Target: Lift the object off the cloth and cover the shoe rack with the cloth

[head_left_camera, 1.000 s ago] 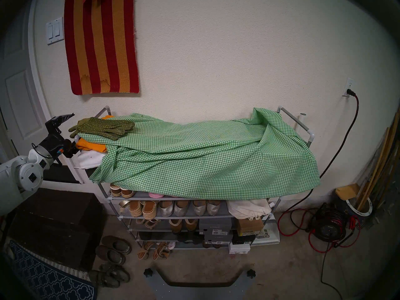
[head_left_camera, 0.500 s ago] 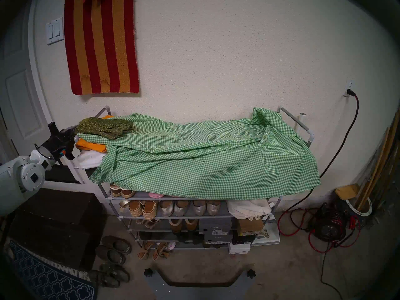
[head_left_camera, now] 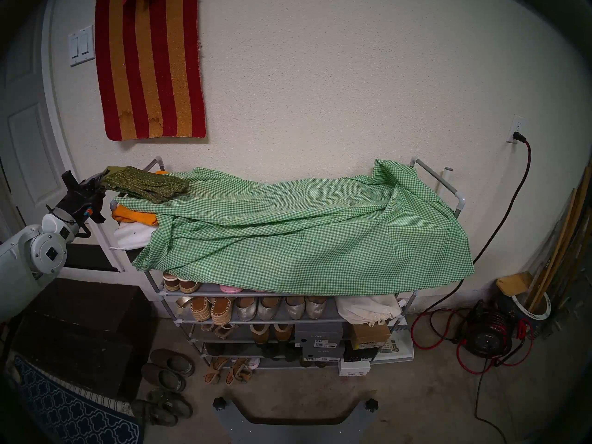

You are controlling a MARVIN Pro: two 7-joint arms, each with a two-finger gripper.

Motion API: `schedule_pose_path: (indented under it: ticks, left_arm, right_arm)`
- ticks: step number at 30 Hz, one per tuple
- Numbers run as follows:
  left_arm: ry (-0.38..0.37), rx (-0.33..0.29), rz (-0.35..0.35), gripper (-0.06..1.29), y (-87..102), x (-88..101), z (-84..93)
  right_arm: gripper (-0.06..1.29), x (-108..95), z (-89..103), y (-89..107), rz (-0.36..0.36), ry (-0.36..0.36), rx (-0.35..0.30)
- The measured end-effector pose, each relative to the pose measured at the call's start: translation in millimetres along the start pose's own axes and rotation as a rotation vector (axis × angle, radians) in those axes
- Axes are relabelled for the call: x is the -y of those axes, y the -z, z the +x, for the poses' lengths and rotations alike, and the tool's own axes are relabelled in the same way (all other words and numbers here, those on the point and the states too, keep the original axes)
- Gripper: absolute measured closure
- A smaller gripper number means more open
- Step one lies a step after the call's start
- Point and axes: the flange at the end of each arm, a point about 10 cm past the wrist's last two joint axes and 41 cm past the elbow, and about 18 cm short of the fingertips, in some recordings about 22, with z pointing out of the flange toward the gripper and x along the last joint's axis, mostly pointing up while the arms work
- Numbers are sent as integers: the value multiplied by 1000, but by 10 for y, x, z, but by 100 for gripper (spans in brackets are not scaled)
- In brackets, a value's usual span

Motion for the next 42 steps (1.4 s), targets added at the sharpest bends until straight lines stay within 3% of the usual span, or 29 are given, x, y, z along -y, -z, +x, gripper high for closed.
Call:
schedule_pose_path:
  ticks: [12,23,33,38,42]
  left_arm:
    - [31,84,106,116,-10,265,-301]
    - [57,233,305,116,91,973,-924]
    - [39,354,443,116,354,1537,-1439]
    - [24,462,523,116,650,1827,-1804]
    - [14,521,553,116,854,1936,-2007]
  right_arm:
    - [0,0,0,0,0,0,0]
    - [0,0,0,0,0,0,0]
    - [0,0,0,0,0,0,0]
    - [0,0,0,0,0,0,0]
    - [0,0,0,0,0,0,0]
